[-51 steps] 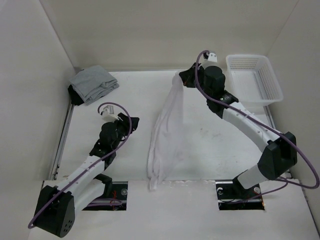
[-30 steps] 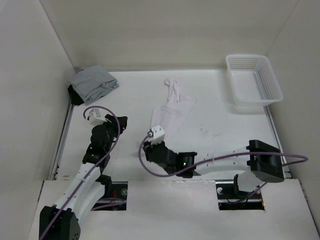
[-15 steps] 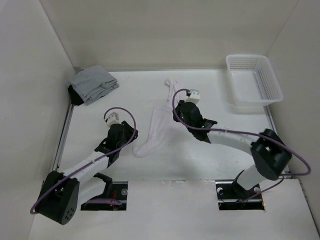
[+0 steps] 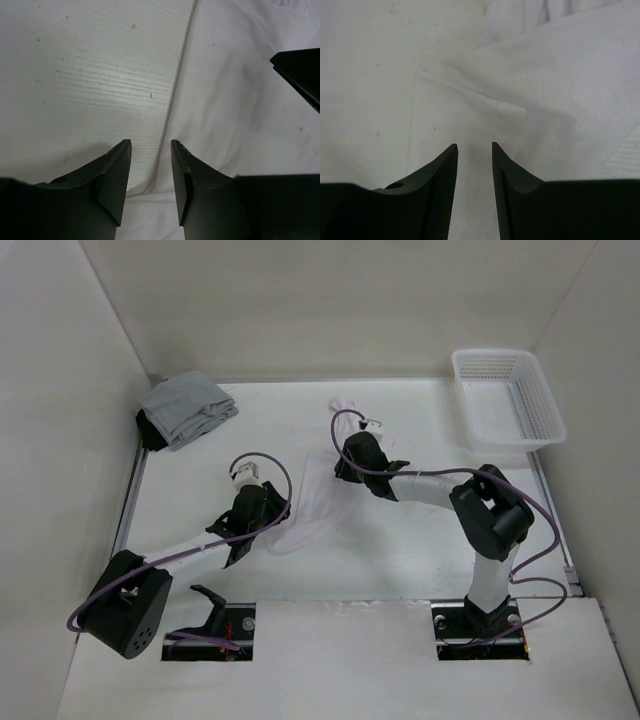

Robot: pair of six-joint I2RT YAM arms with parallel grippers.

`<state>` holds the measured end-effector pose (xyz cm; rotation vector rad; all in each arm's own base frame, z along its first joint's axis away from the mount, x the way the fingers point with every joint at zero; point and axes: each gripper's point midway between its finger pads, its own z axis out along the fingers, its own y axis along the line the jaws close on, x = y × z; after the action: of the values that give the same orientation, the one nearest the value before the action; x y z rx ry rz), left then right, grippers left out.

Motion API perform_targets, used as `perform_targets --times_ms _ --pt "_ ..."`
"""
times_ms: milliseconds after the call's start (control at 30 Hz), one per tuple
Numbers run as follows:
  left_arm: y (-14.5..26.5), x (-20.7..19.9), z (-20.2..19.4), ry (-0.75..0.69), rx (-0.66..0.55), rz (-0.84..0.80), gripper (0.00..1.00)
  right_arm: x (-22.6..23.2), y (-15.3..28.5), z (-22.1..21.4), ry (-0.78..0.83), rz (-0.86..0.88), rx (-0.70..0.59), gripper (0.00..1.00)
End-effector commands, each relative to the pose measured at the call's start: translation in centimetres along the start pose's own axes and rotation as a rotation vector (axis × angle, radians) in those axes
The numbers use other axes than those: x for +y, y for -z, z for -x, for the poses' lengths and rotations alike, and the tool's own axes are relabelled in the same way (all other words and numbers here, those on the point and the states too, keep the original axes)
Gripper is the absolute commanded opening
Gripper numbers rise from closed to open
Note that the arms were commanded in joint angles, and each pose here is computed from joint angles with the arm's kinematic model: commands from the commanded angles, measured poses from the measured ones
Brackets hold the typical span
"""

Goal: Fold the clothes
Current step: Flatten the tank top out

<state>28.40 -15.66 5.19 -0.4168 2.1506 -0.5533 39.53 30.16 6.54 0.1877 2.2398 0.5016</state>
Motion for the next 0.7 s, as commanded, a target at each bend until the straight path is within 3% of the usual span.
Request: perform_targets --times_ms 0,233,367,667 --pt "-0.3 -1.3 0.8 -0.01 -0.045 -0.047 0.35 -0.4 -1.2 1.4 -0.05 -0.018 -0.013 0.38" --pt "-0.3 -1.6 0.6 -0.014 -0.047 -0.072 0.35 -2.4 -1.6 2.9 -0.042 -0.091 -0.043 0.39" --pt "-0.4 -1.6 0.6 -0.01 -0.039 -0.084 0.35 -2.5 -2.2 3.0 -0.028 -0.079 -0.019 0.42" --pt "-0.7 -1.1 0.5 0.001 -0.03 -0.087 0.35 -2.4 -3.1 2.0 -0.049 -0.042 0.021 0.39"
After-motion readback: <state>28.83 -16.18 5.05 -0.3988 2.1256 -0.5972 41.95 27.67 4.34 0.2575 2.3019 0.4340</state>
